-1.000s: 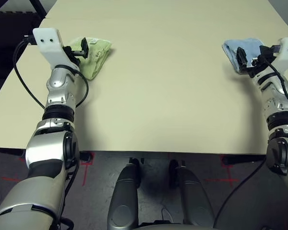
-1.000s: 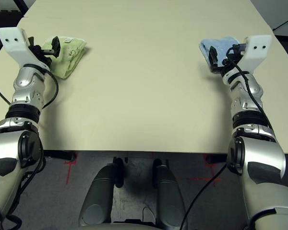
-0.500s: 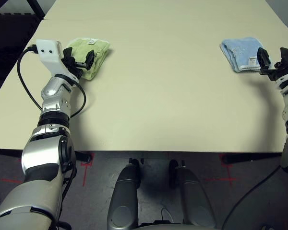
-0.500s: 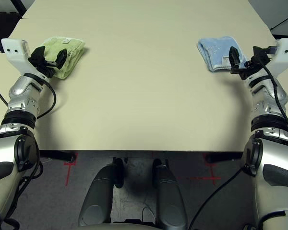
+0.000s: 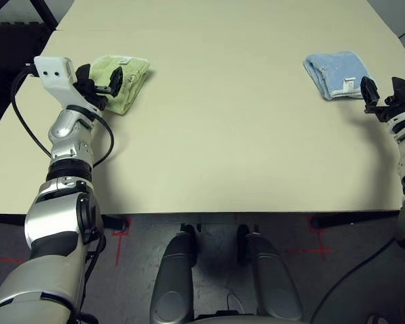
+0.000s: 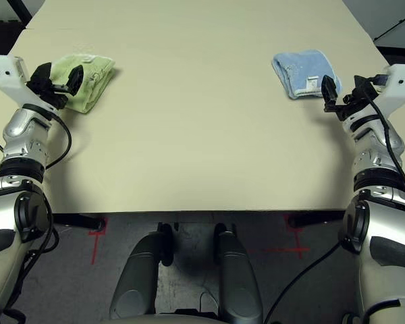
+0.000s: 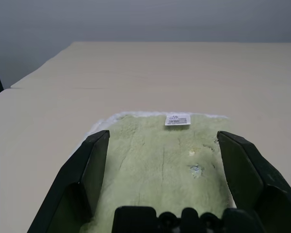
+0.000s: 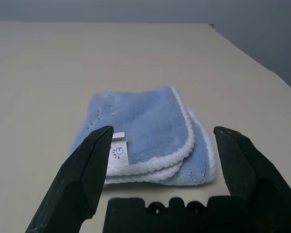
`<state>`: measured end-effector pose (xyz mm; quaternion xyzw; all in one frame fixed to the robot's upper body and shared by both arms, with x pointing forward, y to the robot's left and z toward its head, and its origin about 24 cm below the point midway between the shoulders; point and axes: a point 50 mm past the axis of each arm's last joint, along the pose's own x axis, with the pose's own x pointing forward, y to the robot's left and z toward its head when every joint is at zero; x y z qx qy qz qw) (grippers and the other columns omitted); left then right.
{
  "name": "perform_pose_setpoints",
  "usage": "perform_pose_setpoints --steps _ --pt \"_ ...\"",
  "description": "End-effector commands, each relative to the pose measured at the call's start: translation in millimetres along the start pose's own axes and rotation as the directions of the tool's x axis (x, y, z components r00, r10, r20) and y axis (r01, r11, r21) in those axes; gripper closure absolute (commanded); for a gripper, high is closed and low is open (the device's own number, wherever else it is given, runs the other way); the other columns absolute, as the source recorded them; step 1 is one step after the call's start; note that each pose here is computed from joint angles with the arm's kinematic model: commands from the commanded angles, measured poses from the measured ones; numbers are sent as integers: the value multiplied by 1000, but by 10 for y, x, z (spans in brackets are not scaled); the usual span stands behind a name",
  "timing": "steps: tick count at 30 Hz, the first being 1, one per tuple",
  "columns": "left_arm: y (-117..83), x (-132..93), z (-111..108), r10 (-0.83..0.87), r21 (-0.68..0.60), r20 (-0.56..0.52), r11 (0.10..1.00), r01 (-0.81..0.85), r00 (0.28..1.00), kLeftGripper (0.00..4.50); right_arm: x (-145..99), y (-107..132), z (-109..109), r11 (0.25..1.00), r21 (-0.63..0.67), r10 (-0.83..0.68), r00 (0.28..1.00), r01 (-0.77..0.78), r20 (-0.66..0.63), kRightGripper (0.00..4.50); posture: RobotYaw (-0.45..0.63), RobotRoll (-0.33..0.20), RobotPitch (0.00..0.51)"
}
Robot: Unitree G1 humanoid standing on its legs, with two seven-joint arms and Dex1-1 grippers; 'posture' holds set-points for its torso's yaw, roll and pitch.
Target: Fold the towel and set it aside.
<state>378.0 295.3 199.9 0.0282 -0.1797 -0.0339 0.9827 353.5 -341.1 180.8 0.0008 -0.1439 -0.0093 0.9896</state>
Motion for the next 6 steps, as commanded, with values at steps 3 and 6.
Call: perform_pose_setpoints --steps 3,6 --pt "-10 -52 -78 11 -9 3 1000 -11 1000 11 -35 -43 45 1000 8 -18 998 17 62 0 -21 0 224" --pt "-41 -52 -92 -11 -16 9 1000 11 1000 11 -29 8 0 999 32 -7 997 5 71 0 -21 0 224"
